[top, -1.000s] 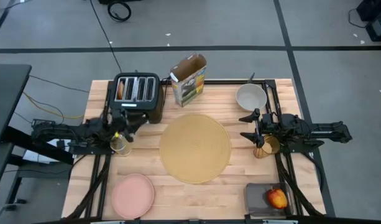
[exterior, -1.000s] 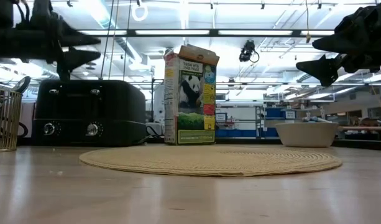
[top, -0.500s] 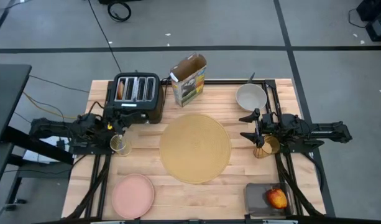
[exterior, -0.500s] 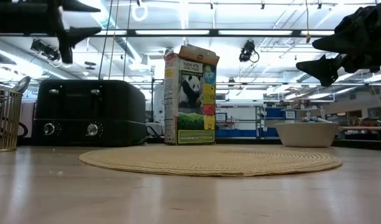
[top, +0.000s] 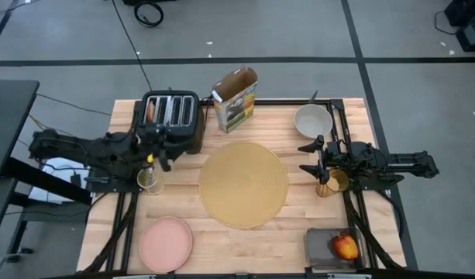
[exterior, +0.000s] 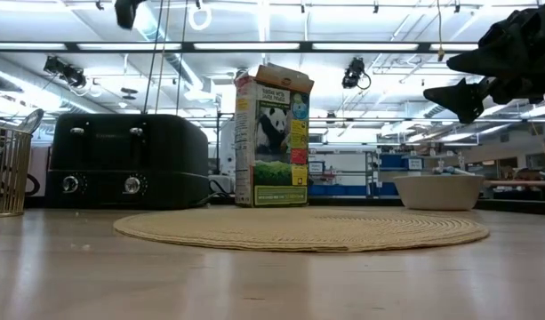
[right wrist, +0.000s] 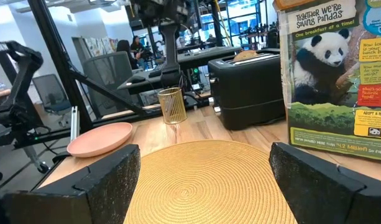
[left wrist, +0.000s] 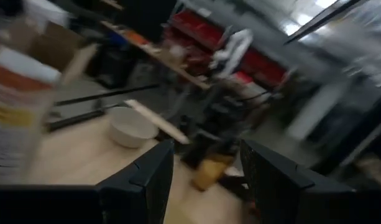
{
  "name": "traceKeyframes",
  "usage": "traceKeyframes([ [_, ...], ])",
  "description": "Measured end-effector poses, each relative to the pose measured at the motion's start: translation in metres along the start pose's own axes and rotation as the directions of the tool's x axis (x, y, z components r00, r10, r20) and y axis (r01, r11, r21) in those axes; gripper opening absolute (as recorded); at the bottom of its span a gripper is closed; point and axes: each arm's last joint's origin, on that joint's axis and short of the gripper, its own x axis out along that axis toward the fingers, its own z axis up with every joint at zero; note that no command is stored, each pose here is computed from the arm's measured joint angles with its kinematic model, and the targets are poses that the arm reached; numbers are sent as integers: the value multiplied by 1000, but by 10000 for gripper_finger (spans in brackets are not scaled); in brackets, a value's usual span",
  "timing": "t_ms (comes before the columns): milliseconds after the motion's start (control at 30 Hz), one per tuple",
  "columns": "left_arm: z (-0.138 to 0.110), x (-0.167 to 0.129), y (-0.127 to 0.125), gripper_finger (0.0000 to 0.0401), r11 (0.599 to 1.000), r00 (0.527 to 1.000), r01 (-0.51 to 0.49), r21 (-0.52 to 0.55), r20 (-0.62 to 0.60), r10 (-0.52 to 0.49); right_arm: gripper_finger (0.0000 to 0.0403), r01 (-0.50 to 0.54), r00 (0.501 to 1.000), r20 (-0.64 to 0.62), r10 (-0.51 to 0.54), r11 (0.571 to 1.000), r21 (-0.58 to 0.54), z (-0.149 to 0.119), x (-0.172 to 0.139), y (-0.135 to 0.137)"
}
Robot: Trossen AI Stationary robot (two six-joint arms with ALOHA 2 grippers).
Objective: Arrange a breakfast setting
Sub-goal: Move the cereal box to the left side of the placemat
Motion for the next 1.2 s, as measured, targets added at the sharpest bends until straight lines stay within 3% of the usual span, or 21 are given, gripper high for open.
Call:
traceKeyframes([
  [133, 22, 10, -16, 192, 983, 986, -148, 108, -65, 155, 360, 0, 1000, 4, 0, 1000, 0, 0, 0, 0],
  [267, 33, 19, -24, 192, 947, 954, -257, 195, -108, 281, 360, 2, 996, 86, -3, 1000, 5, 8, 0, 1],
  [367, 35, 29, -28, 192, 941, 945, -281, 186, -116, 305, 360, -20, 985, 173, 12, 999, 42, 17, -1, 2],
  [433, 36, 37, -34, 192, 944, 946, -285, 164, -113, 305, 360, -73, 964, 263, 33, 987, 142, 25, -3, 4],
  [533, 37, 54, -51, 184, 948, 959, -243, 205, -97, 266, 360, -195, 907, 416, 60, 937, 291, 40, -9, 7],
  [667, 38, 80, -69, 171, 927, 963, -252, 277, -27, 269, 360, -283, 830, 555, 48, 894, 347, 53, -16, 8],
  [833, 34, 115, -50, 170, 873, 919, -376, 310, 7, 394, 360, -331, 797, 601, 66, 879, 343, 60, -20, 9],
  [933, 38, 131, -35, 181, 884, 924, -365, 291, 1, 382, 360, -357, 790, 609, 69, 859, 367, 68, -21, 11],
  [1067, 51, 150, -14, 224, 905, 948, -305, 297, 5, 318, 360, -358, 788, 615, 1, 814, 457, 81, -19, 11],
  [1200, 60, 164, 12, 280, 865, 932, -352, 359, 47, 360, 360, -345, 754, 648, -110, 773, 532, 93, -17, 11],
])
